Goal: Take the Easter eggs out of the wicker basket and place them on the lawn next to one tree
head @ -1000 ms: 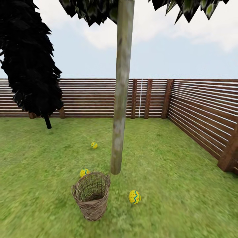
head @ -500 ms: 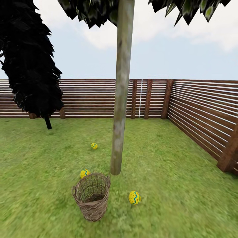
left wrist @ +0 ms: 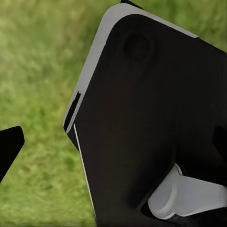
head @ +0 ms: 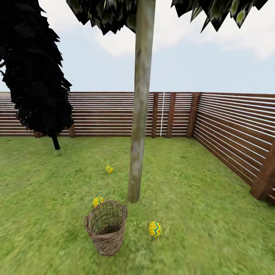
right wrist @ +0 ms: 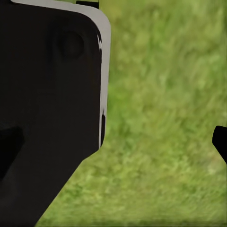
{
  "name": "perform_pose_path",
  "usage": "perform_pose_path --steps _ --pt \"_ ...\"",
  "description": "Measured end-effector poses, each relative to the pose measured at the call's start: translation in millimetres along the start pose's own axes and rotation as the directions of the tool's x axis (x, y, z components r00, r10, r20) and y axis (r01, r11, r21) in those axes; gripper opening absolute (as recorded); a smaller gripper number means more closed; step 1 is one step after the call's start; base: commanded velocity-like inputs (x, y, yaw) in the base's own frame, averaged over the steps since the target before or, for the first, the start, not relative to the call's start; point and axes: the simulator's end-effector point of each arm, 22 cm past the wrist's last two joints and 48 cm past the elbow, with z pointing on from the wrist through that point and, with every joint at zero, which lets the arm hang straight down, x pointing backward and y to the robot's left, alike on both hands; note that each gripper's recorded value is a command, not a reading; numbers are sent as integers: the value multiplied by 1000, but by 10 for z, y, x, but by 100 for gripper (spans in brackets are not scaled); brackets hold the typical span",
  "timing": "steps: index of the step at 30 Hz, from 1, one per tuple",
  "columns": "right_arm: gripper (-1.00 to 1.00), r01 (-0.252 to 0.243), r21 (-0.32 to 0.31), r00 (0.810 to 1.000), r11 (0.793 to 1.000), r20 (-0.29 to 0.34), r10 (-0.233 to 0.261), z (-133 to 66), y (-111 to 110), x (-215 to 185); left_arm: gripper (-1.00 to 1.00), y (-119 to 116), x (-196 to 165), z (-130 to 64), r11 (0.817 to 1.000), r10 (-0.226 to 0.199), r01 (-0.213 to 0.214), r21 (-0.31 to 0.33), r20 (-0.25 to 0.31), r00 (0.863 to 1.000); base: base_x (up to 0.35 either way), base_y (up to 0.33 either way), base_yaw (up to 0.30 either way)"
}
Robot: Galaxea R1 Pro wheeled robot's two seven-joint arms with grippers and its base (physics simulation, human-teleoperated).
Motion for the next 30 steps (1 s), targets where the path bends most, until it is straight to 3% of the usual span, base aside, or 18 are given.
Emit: perform_pose_path --steps 4,14,30 --pt "100 1 -1 1000 1000 -5 -1 -42 4 65 100 -31 -12 -37 1000 8 -8 3 45 999 0 0 0" --pt "100 0 -9 1000 1000 -20 -1 -142 59 224 100 57 206 -142 1000 -25 26 -6 45 999 0 0 0" --pt "100 2 -10 999 1000 -45 -2 -292 68 483 100 157 725 -303 999 -39 39 -20 -4 999 0 0 0"
